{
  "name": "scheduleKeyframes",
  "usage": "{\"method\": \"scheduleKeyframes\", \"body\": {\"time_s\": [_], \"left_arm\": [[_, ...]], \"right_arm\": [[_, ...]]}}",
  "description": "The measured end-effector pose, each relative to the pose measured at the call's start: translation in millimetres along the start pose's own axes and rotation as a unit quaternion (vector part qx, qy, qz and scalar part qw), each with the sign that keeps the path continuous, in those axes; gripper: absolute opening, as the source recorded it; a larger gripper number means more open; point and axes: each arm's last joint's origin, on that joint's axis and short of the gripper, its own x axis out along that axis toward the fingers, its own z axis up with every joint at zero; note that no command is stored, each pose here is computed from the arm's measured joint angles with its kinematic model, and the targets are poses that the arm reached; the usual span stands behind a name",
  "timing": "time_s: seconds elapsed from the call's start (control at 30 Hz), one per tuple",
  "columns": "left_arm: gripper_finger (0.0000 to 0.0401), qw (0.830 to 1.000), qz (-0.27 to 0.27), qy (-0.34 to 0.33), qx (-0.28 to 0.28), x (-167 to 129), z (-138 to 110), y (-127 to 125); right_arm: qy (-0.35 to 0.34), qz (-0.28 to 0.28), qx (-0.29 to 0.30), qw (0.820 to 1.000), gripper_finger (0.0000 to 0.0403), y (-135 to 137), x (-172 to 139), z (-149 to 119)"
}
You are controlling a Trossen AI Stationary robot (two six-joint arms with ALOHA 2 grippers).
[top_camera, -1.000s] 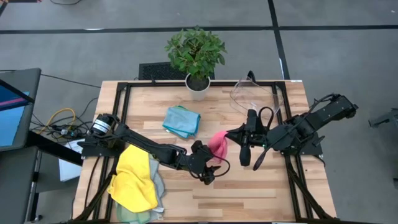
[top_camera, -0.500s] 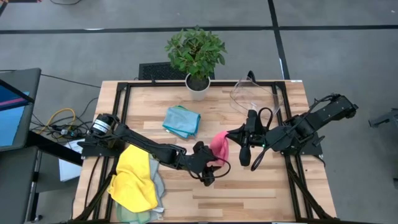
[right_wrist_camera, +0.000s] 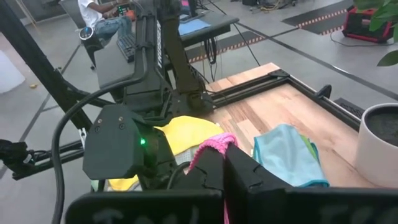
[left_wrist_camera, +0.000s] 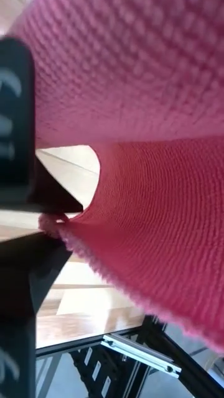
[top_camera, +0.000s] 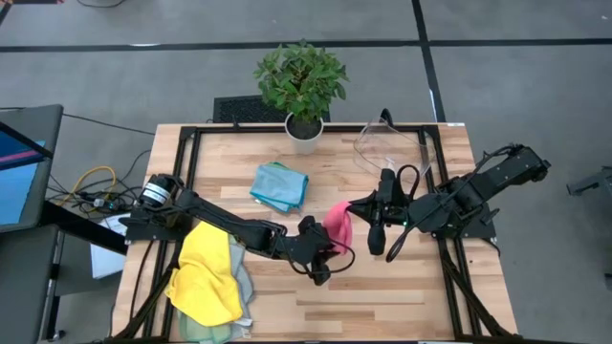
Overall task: Fold microfiber towels
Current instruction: Fold the pink microfiber towel
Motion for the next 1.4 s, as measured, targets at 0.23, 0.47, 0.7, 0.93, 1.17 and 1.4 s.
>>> {"method": "scheduleKeyframes", "body": {"time_s": [0.23, 0.47, 0.7, 0.93, 1.17, 1.4], "left_arm": [[0.0003, 0.998, -0.036, 0.032, -0.051, -1.7, -1.1, -1.3], [0.0001, 0.989, -0.023, 0.117, -0.082, -44.0, 21.2, -6.4], [0.0000, 0.985, -0.001, 0.152, -0.080, -106.1, 55.7, -9.6], [0.0000, 0.976, -0.032, 0.174, -0.131, -158.0, 71.0, -24.9], [0.0000, 0.954, -0.095, 0.204, -0.198, -182.9, 72.0, -53.4], [0.0000, 0.938, -0.116, 0.245, -0.214, -198.8, 53.5, -75.6]], "right_arm": [[0.015, -0.009, -0.008, 1.000, 0.0016, -2.3, 0.3, -3.3], [0.084, -0.046, -0.008, 0.995, 0.0016, -10.5, -2.3, -19.2], [0.116, -0.024, 0.017, 0.993, 0.0013, 0.9, -17.3, -31.3], [0.152, 0.060, 0.077, 0.984, 0.0013, 26.7, -49.6, -39.2], [0.199, 0.133, 0.176, 0.955, 0.0015, 50.6, -78.5, -49.3], [0.243, 0.116, 0.222, 0.937, 0.0015, 79.7, -76.9, -79.3]]}}
